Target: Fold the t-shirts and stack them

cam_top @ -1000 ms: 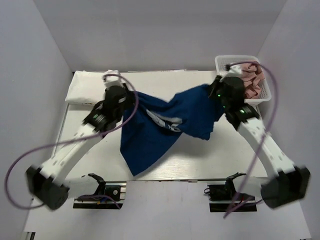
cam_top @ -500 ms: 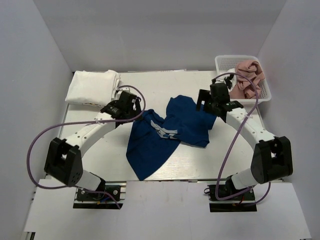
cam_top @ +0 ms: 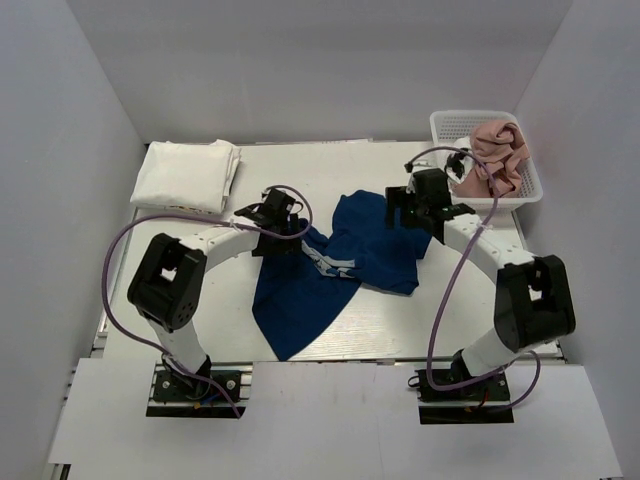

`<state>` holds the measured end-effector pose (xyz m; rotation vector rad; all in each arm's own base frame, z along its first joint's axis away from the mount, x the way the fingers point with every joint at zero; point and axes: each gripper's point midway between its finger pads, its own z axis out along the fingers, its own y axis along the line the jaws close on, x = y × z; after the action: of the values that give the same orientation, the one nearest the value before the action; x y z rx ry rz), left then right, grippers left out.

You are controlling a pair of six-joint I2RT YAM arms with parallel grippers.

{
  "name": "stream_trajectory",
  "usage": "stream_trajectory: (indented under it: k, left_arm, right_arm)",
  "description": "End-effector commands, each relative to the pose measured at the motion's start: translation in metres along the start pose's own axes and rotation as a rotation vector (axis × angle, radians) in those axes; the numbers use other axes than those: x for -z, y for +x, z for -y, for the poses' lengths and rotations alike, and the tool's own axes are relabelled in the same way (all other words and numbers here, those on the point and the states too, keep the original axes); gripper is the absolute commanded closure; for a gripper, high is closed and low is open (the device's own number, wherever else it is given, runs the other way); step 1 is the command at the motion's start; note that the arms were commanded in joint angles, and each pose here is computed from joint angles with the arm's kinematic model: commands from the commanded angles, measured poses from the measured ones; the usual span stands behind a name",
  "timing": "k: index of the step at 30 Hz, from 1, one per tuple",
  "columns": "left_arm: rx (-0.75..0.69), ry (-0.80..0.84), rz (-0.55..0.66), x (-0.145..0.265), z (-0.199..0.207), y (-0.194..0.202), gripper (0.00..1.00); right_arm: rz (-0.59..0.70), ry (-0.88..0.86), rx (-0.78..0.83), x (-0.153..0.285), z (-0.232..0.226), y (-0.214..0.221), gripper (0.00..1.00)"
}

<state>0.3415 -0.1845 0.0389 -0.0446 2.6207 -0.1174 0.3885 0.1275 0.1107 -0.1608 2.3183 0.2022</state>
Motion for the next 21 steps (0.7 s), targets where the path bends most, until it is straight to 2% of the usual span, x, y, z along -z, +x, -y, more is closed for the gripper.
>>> stream_trajectory:
  k: [1, 2, 4, 5, 6, 7, 8, 9, 10, 12, 13, 15, 18, 19, 21]
  left_arm:
    - [0.052, -0.060, 0.106, 0.015, -0.012, -0.033, 0.17]
    - [0.059, -0.065, 0.107, 0.015, -0.016, -0.035, 0.17]
    - [0.069, -0.069, 0.110, 0.010, -0.015, -0.042, 0.17]
    - [0.068, -0.081, 0.111, 0.007, -0.016, -0.044, 0.17]
    - [0.071, -0.096, 0.093, -0.003, -0.020, -0.042, 0.22]
    - [0.072, -0.110, 0.103, -0.006, -0.019, -0.048, 0.24]
    - [0.069, -0.116, 0.091, -0.010, -0.019, -0.048, 0.26]
    - [0.064, -0.125, 0.076, -0.015, -0.019, -0.046, 0.28]
    - [0.067, -0.119, 0.086, -0.018, -0.014, -0.055, 0.34]
    - [0.055, -0.123, 0.041, -0.031, -0.015, -0.048, 0.36]
    - [0.040, -0.123, 0.040, -0.031, -0.016, -0.048, 0.37]
    - [0.030, -0.095, 0.028, -0.035, -0.011, -0.046, 0.39]
    - [0.021, -0.082, 0.021, -0.035, -0.009, -0.044, 0.55]
    - [0.024, -0.077, 0.031, -0.033, -0.009, -0.045, 0.79]
    - [0.024, -0.099, 0.046, -0.030, -0.014, -0.047, 1.00]
  right_arm:
    - [0.095, -0.079, 0.153, -0.018, -0.013, -0.041, 0.10]
    - [0.138, -0.123, 0.231, -0.018, -0.022, -0.062, 0.10]
    - [0.109, -0.154, 0.246, -0.043, -0.026, -0.057, 0.10]
    - [0.159, -0.176, 0.251, -0.041, -0.034, -0.085, 0.10]
    - [0.085, -0.174, 0.248, -0.068, -0.034, -0.065, 0.10]
    - [0.074, -0.165, 0.236, -0.075, -0.033, -0.066, 0.10]
    - [0.090, -0.160, 0.240, -0.082, -0.036, -0.088, 0.10]
    - [0.035, -0.159, 0.240, -0.099, -0.034, -0.074, 0.10]
    - [0.033, -0.165, 0.242, -0.111, -0.038, -0.079, 0.10]
    - [0.047, -0.191, 0.245, -0.116, -0.045, -0.095, 0.10]
    - [0.000, -0.192, 0.243, -0.135, -0.044, -0.078, 0.10]
    - [0.000, -0.195, 0.240, -0.140, -0.047, -0.086, 0.10]
    - [-0.061, -0.220, 0.228, -0.159, -0.051, -0.065, 0.10]
    - [-0.073, -0.225, 0.228, -0.163, -0.052, -0.060, 0.14]
    - [-0.085, -0.197, 0.242, -0.171, -0.054, -0.052, 0.20]
